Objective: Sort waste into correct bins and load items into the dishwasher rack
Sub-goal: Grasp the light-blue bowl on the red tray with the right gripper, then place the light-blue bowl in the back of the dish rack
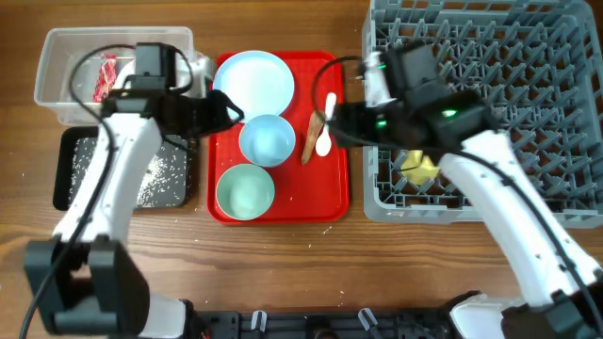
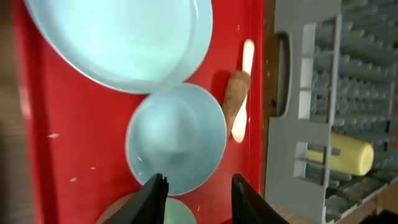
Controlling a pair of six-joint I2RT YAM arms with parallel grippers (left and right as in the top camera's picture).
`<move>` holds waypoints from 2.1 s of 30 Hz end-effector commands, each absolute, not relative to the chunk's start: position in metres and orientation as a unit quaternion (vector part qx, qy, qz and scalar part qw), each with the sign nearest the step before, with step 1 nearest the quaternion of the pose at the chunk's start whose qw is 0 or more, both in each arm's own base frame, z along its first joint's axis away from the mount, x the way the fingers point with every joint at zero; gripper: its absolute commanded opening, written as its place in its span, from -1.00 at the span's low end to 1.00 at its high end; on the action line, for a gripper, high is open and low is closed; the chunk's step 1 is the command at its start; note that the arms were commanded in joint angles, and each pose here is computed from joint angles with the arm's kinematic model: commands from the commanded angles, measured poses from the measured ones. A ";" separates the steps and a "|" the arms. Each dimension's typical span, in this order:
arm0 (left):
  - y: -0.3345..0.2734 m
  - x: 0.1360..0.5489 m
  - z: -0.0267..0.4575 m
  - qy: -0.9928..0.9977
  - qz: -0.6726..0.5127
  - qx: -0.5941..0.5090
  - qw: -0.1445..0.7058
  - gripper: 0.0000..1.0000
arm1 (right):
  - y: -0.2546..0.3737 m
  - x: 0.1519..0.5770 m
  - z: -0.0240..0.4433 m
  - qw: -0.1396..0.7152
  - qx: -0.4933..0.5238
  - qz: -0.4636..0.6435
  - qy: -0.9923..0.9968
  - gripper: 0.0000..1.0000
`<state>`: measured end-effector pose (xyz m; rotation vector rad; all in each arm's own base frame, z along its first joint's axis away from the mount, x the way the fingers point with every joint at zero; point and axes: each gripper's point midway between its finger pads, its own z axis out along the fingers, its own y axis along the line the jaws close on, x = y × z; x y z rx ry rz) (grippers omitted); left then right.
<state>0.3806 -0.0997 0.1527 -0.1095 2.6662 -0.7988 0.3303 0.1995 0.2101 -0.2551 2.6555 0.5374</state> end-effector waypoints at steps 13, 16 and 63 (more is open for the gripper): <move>-0.052 0.363 0.204 0.953 -0.157 -0.064 0.252 -0.23 | 0.252 0.391 0.145 0.245 -0.059 0.152 0.956 0.64; -0.058 0.363 0.201 0.956 -0.137 -0.052 0.253 -0.21 | 0.254 0.390 0.146 0.243 -0.057 0.157 0.956 0.64; -0.014 0.372 0.201 0.952 -0.081 -0.106 0.274 1.00 | 0.019 0.414 0.284 0.474 0.257 -0.152 0.828 -0.91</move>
